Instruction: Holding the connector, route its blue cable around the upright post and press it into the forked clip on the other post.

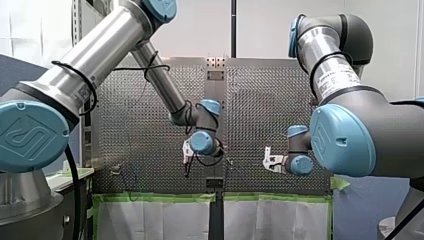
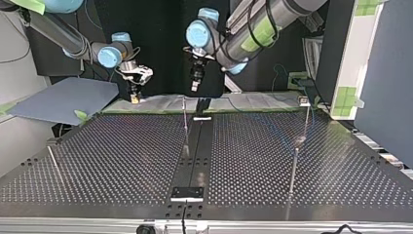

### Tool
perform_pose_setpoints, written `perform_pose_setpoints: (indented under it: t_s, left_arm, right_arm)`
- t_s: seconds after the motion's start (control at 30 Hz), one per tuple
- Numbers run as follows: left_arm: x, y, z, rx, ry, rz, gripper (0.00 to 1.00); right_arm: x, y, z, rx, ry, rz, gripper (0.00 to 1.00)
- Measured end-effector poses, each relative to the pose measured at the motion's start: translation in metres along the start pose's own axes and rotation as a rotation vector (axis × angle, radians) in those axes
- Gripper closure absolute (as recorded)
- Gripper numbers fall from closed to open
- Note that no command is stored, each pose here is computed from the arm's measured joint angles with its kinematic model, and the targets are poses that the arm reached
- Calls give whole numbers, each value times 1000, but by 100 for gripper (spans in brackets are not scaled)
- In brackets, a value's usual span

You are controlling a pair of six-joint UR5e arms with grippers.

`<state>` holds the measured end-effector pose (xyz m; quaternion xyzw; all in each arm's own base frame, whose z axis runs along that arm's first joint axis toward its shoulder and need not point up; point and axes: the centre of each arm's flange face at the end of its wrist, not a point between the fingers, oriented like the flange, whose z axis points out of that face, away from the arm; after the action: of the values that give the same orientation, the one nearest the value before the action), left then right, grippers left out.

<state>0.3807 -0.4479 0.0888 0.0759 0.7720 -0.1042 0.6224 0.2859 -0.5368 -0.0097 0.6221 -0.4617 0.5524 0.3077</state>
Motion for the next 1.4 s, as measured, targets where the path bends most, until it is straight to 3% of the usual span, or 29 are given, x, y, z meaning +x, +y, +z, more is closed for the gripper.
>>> perform_pose_setpoints:
  t_s: [0.23, 0.53, 0.7, 1.03, 1.4]
  left_arm:
    - [-16, 11, -14, -46, -58, -44, 2]
    - [-34, 18, -35, -43, -124, -80, 2]
    - [-44, 23, -45, -40, -158, -105, 2]
    - [-63, 37, -75, -85, -244, -162, 2]
    - [-77, 47, -105, -72, -311, -202, 2]
  right_arm:
    - [1, 5, 1, -8, 8, 31, 100]
    - [4, 16, 3, -23, 22, 52, 100]
    - [5, 18, 3, -23, 25, 53, 100]
    - [5, 18, 3, -20, 25, 50, 100]
    - [5, 22, 3, -27, 24, 55, 100]
